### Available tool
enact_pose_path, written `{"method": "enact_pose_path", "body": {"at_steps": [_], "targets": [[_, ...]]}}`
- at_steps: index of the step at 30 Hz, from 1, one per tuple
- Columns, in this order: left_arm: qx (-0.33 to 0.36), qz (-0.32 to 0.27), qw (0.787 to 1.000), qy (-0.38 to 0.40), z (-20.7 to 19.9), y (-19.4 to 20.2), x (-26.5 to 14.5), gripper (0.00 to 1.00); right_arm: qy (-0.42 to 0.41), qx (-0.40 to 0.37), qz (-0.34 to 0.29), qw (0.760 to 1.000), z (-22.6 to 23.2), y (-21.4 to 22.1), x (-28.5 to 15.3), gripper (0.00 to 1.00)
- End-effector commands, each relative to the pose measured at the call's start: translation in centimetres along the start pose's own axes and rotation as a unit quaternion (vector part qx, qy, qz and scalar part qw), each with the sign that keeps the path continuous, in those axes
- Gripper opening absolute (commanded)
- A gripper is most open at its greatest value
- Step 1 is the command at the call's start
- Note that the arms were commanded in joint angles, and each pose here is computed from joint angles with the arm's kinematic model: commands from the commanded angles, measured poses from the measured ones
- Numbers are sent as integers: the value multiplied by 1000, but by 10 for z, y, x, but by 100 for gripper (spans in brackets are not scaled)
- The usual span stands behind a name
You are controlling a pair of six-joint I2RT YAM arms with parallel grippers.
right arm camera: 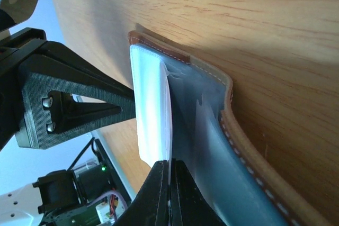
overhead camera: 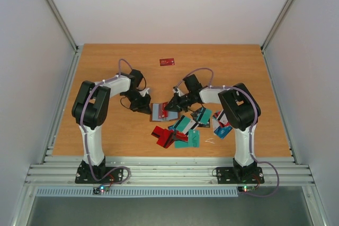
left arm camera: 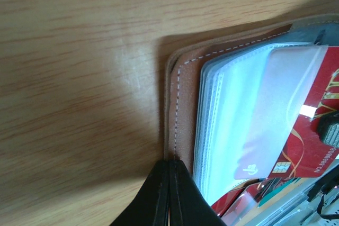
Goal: Put the credit cards into the card holder
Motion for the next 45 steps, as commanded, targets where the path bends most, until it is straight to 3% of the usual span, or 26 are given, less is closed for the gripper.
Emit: {"method": "enact_pose_path", "body": {"at_steps": [1, 3, 19, 29, 45], "targets": [[-9, 5, 1000, -11, 16, 0, 28, 4, 35, 7, 14, 999, -1, 10, 19, 1], [-17, 4, 1000, 0, 14, -1, 30, 4, 45, 10, 19, 999, -2, 13, 19, 2], [-22, 1, 1000, 4, 17, -4, 36, 4, 170, -32, 21, 985, 20, 23, -20, 52], [-19, -7, 1000, 10, 14, -8, 33, 4, 209, -12, 20, 978, 16, 25, -23, 54], [-23, -5, 1000, 7, 14, -9, 33, 4, 248, -25, 52, 967, 21, 34, 22, 52]]}}
Point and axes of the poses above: each gripper's point midway between its finger pads, its own x axis out along the fingers, its own z axis along the line the jaws close on, y = z × x, the point moved 3 cm from there along -x, back along the fingers, and after that the axes turned 13 degrees about x, right-handed, at the moved point
